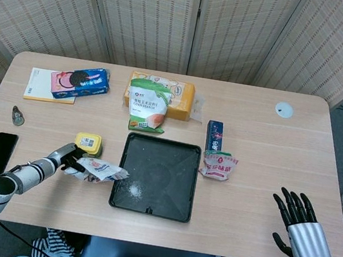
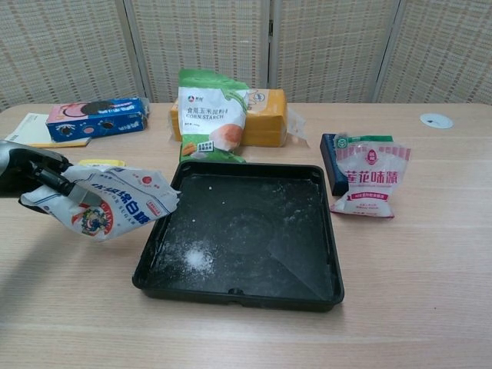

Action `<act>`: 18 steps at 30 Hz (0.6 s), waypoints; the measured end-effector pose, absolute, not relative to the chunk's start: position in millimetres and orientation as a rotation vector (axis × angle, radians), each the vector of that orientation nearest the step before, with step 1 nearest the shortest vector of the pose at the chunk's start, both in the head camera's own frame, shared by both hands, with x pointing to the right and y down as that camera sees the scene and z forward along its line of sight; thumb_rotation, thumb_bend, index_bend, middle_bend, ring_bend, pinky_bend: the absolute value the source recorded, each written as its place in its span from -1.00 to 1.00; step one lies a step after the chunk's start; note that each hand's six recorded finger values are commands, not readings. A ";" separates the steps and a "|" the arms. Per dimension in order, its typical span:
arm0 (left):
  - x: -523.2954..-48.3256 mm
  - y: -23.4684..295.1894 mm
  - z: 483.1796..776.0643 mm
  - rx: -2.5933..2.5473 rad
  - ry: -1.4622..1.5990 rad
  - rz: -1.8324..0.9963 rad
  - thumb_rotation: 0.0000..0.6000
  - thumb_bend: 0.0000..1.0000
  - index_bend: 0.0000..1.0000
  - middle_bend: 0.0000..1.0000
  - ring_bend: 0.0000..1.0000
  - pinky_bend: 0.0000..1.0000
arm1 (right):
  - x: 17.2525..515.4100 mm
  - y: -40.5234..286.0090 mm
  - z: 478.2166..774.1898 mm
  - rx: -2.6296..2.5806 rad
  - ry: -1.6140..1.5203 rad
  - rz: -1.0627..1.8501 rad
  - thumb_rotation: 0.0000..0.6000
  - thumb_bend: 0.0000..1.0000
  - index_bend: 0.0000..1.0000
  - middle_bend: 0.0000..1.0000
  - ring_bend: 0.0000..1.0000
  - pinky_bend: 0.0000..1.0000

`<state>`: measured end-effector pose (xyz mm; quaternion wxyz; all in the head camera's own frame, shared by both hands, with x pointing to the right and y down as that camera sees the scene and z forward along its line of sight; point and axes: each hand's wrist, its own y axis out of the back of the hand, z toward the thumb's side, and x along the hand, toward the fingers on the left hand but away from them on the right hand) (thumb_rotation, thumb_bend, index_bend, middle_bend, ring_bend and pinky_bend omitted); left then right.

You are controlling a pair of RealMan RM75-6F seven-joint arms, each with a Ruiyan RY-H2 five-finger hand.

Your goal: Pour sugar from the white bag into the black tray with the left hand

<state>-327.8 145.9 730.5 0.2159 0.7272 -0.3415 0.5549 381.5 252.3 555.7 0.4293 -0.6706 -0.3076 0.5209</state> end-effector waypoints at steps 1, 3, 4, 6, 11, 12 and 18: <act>-328.3 145.8 732.4 2.015 -0.946 1.537 1.00 -0.56 0.96 1.00 1.00 1.00 | 381.4 252.2 555.8 -1.674 -0.768 1.300 1.00 -0.45 -1.00 -1.00 -1.00 -1.00; -329.2 145.0 735.8 2.017 -0.947 1.535 1.00 -0.56 0.95 1.00 1.00 1.00 | 381.3 252.1 556.1 -1.675 -0.768 1.301 1.00 -0.45 -1.00 -1.00 -1.00 -1.00; -328.9 145.0 736.4 2.020 -0.946 1.534 1.00 -0.56 0.92 1.00 1.00 1.00 | 381.4 252.0 556.3 -1.675 -0.768 1.302 1.00 -0.45 -1.00 -1.00 -1.00 -1.00; -327.8 144.8 737.4 2.035 -0.937 1.529 1.00 -0.57 0.73 0.93 1.00 1.00 | 381.7 251.7 556.8 -1.674 -0.768 1.304 1.00 -0.45 -1.00 -1.00 -1.00 -1.00; -326.4 145.0 734.9 2.077 -0.916 1.506 1.00 -0.58 0.18 0.43 0.99 1.00 | 380.5 251.9 557.7 -1.678 -0.763 1.304 1.00 -0.45 -1.00 -1.00 -1.00 -1.00; -326.5 145.1 734.2 2.085 -0.912 1.502 1.00 -0.58 0.00 0.27 0.96 1.00 | 380.4 252.0 557.6 -1.677 -0.764 1.303 1.00 -0.45 -1.00 -1.00 -1.00 -1.00; -329.4 146.9 728.7 2.127 -0.881 1.474 1.00 -0.58 -0.69 -0.33 0.79 1.00 | 379.9 253.0 556.4 -1.678 -0.765 1.298 1.00 -0.45 -1.00 -1.00 -1.00 -1.00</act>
